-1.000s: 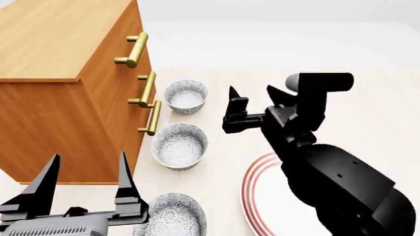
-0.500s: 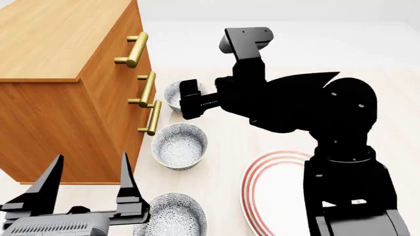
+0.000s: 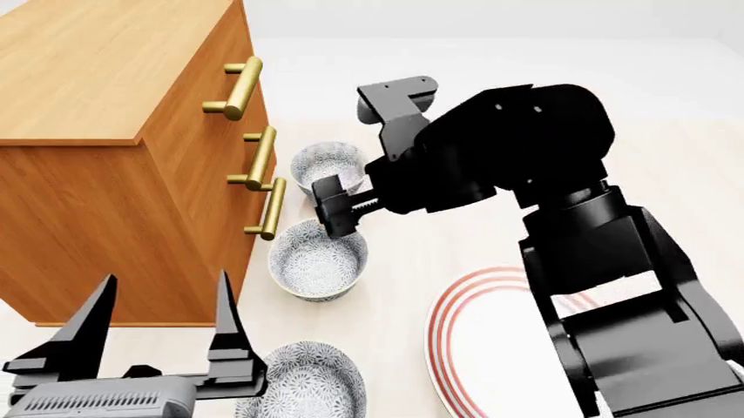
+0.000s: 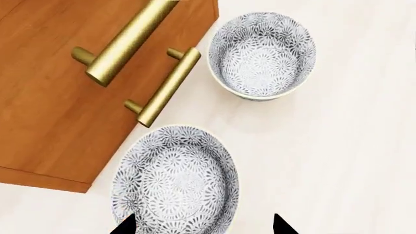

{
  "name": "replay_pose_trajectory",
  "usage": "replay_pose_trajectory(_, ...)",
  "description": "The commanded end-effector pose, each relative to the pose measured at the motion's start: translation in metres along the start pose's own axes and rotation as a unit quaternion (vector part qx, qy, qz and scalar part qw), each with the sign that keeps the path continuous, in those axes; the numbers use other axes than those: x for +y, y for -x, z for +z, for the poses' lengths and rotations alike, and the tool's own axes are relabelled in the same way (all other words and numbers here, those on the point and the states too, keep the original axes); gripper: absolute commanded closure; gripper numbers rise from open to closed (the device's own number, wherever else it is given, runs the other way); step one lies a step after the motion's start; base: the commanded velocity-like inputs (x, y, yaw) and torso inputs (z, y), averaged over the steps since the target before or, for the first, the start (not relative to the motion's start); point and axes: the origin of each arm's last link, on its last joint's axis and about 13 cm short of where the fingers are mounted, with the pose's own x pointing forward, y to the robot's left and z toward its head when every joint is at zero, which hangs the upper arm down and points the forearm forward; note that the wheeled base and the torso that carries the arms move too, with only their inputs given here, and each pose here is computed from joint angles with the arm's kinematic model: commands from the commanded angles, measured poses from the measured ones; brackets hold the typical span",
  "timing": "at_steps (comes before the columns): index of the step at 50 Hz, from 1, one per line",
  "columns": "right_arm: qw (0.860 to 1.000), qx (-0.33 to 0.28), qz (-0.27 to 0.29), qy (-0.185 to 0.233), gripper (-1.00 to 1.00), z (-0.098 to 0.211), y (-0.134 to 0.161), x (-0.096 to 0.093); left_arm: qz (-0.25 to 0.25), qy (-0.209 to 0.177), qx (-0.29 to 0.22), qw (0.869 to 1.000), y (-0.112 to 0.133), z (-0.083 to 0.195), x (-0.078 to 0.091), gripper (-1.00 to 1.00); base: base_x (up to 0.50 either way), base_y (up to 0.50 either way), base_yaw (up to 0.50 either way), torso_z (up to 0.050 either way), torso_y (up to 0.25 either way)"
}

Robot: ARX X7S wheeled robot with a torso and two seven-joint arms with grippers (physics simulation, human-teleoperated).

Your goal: Put the bowl in the middle on the plate.

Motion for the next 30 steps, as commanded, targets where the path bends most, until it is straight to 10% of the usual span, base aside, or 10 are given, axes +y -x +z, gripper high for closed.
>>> replay_pose_trajectory(1,0.999,0.029,-0.017,0.001,-1.00,0.001,-0.006,-0.003,-0.001,-0.001,0.002,1.000,0.000,-0.001,0.000,-1.00,0.00,0.00,0.00,0.000,0.000)
replay_pose_trajectory(30,0.998,0.060,0.000,-0.009,-1.00,-0.007,-0.022,-0.001,-0.002,-0.005,0.007,1.000,-0.001,-0.003,0.000,-1.00,0.00,0.00,0.00,0.000,0.000)
